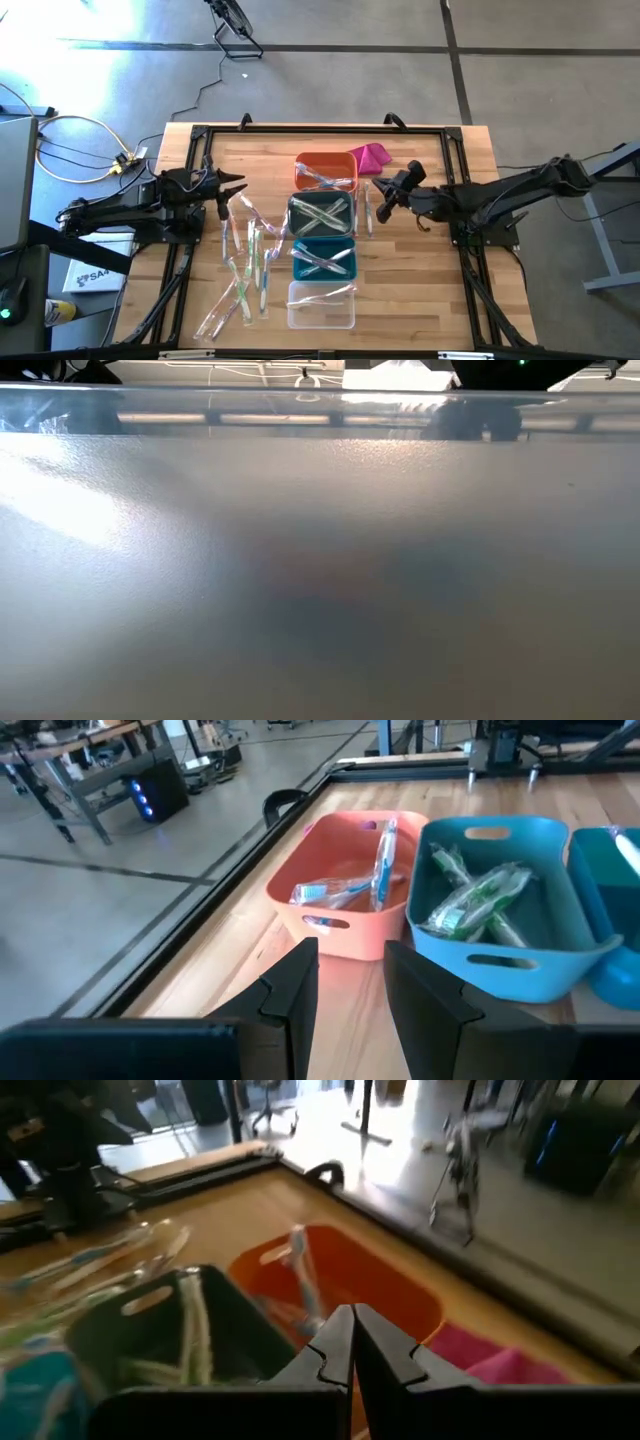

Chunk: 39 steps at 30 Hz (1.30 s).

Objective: Pick & Place Toothbrushes
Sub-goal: Put the blue toothbrush into the orange bin

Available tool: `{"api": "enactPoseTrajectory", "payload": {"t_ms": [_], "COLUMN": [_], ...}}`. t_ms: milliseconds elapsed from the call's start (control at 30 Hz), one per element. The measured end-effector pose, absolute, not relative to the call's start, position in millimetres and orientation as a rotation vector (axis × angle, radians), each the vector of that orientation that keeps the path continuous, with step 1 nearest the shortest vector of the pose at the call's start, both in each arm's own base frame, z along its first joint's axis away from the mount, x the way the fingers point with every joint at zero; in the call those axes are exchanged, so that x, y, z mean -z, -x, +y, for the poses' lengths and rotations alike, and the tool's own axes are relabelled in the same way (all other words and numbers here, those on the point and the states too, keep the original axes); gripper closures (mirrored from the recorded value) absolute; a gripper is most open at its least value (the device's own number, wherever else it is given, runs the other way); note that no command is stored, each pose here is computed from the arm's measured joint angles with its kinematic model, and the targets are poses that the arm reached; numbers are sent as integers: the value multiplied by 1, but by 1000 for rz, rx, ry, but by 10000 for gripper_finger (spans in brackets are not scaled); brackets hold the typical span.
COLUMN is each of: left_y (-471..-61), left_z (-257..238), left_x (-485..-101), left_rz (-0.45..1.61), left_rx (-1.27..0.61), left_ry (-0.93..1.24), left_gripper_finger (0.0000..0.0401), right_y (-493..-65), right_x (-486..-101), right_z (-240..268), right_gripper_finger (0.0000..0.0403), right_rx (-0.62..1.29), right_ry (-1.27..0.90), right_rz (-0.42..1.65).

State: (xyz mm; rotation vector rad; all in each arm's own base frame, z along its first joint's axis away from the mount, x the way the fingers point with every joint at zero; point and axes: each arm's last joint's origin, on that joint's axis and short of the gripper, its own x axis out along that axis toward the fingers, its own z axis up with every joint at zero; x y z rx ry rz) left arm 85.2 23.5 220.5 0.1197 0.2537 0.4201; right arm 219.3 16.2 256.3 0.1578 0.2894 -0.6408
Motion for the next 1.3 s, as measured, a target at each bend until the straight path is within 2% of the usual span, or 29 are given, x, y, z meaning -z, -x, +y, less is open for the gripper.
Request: {"api": "enactPoseTrajectory", "payload": {"t_ms": [233, 433, 567, 767, 933, 1300], "left_y": [-85, -85, -85, -85, -85, -85], "left_z": [24, 24, 24, 24, 24, 24], "left_x": [-220, -221, -221, -221, -221, -221], "left_rz": [256, 257, 257, 257, 257, 257], "left_rx": [-419, -418, -418, -418, -418, -417], "left_ry": [-132, -139, -139, -138, -138, -138], "left_gripper_finger": [288, 288, 288, 288, 288, 288], "right_y": [-220, -216, -222, -239, -249, -269], "right_x": [-258, -241, -228, -203, -179, -143], "right_z": [-2, -16, -18, -15, -16, -15], "right_gripper_finger": [400, 400, 400, 400, 400, 400], "right_rx": [599, 708, 750, 689, 742, 736], "right_ry": [-490, -707, -728, -764, -829, -887], "right_rz": [377, 476, 541, 681, 769, 843]}}
